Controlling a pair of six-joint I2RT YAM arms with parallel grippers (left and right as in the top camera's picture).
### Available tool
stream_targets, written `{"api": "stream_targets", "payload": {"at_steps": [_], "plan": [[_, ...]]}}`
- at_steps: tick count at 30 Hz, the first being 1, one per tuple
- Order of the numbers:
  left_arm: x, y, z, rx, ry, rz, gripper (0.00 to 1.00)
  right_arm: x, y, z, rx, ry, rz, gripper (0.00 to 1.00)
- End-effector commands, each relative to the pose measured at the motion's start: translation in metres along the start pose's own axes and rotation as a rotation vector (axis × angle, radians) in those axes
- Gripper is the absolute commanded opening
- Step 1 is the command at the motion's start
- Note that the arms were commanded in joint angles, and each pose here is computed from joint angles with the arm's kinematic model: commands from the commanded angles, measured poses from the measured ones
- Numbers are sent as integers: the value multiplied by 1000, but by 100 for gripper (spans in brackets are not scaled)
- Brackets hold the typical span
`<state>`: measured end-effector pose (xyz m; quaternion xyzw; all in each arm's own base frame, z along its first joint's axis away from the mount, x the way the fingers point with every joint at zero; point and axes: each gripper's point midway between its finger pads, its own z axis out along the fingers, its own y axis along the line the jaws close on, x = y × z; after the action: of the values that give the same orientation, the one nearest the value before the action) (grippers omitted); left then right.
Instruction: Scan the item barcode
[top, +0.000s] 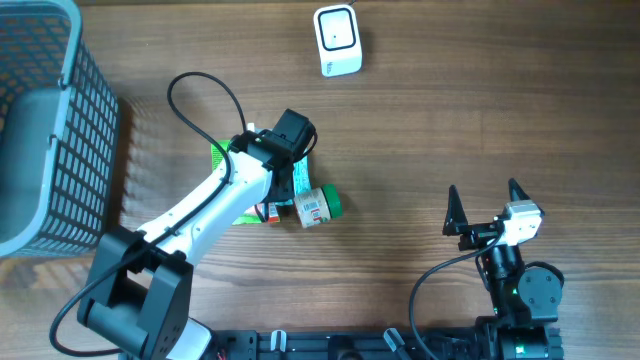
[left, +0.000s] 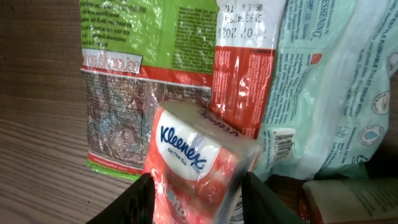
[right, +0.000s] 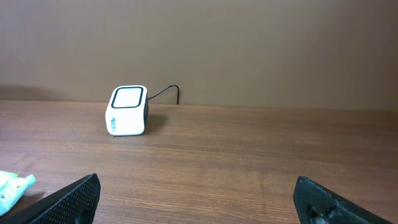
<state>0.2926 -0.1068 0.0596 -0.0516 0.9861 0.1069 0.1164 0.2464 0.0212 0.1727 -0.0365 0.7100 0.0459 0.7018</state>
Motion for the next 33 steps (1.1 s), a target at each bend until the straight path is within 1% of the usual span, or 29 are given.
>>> {"api": "stream_targets", "payload": {"at_steps": [1, 8, 12, 17, 22, 25, 27, 28, 33], "plan": [[-4, -2, -1, -8, -35, 15, 44, -1, 1, 0, -2, -7, -11, 100], [0, -14, -7, -14, -66, 96, 45, -1, 1, 0, -2, -7, -11, 100], [0, -11, -10, -73, -103, 127, 45, -1, 1, 0, -2, -7, -10, 100], [5, -4, -2, -108, -109, 108, 45, -1, 1, 0, -2, -7, -10, 100], [14, -2, 11, -108, -104, 112, 46, -1, 1, 0, -2, -7, -11, 100], [13, -1, 12, -119, -114, 111, 40, -1, 1, 0, -2, -7, -11, 100], [9, 4, 11, -145, -135, 110, 27, -1, 1, 0, -2, -7, -10, 100], [7, 6, 10, -159, -147, 109, 25, -1, 1, 0, -2, -7, -11, 100], [1, 11, 6, -184, -171, 105, 24, -1, 1, 0, -2, -7, -10, 100]]}}
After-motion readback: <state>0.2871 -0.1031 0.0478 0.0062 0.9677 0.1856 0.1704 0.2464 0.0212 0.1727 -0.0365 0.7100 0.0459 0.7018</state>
